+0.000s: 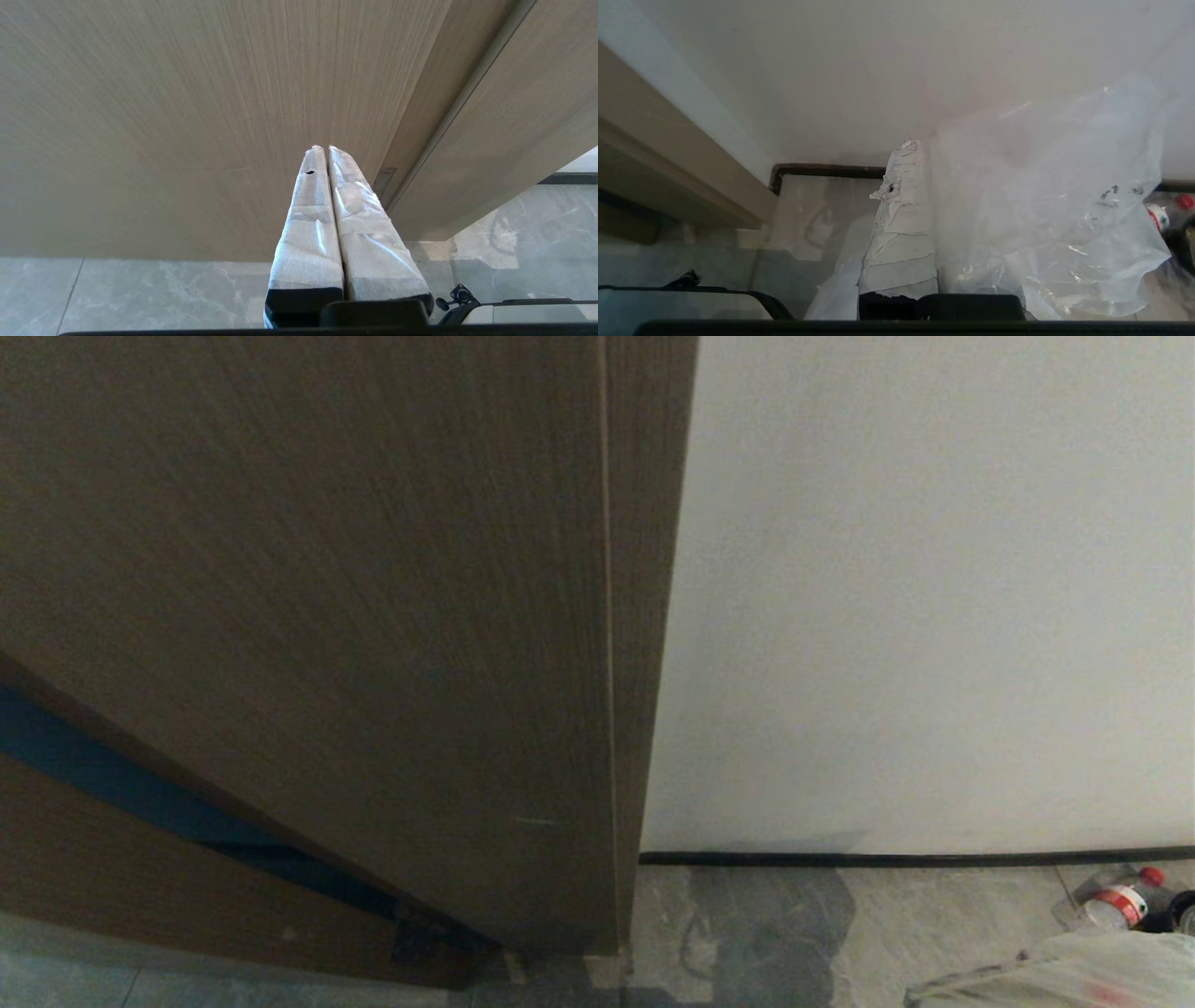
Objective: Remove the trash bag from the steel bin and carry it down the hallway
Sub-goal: Put the trash bag at the door
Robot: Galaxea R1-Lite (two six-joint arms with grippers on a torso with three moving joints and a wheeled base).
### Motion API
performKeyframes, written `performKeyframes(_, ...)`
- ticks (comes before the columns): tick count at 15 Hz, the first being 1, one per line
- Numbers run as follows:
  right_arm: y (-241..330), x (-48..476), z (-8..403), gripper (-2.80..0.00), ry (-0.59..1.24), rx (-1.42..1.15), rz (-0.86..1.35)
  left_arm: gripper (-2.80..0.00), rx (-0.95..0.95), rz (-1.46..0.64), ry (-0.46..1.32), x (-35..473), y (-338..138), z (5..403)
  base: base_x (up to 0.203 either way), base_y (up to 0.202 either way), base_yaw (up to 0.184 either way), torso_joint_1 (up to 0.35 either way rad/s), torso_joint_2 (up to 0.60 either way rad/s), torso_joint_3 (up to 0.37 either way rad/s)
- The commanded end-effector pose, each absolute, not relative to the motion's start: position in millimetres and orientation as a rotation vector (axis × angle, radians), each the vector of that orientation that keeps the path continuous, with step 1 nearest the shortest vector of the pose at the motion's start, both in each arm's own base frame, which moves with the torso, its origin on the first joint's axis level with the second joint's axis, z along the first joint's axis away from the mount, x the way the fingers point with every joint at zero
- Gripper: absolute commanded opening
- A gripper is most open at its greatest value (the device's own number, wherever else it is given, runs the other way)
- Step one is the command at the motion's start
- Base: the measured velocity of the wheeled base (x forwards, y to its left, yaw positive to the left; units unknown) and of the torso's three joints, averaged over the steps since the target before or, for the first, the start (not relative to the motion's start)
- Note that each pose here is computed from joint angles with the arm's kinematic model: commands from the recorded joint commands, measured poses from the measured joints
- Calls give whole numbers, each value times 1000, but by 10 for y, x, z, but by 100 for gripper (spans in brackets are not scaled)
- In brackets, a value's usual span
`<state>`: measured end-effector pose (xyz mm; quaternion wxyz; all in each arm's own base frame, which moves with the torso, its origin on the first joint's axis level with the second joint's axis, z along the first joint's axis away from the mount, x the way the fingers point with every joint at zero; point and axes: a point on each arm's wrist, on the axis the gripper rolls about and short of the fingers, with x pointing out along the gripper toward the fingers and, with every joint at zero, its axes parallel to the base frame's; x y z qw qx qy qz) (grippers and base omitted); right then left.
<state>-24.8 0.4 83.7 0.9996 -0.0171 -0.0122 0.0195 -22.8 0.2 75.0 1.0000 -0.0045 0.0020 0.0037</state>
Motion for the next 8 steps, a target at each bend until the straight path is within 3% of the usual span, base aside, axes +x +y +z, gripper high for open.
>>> performKeyframes(1,8,-292,1080,-280,-54,-38,60,-280,-9,8,6,-227,2,746,0,0,0,0,0,0)
performKeyframes(4,13,-268,1555,-280,125,-39,90,-280,-9,8,6,-227,2,746,0,0,0,0,0,0)
performKeyframes(8,19,-3,1833,-280,403,-118,133,-280,-9,8,6,-227,2,746,0,0,0,0,0,0)
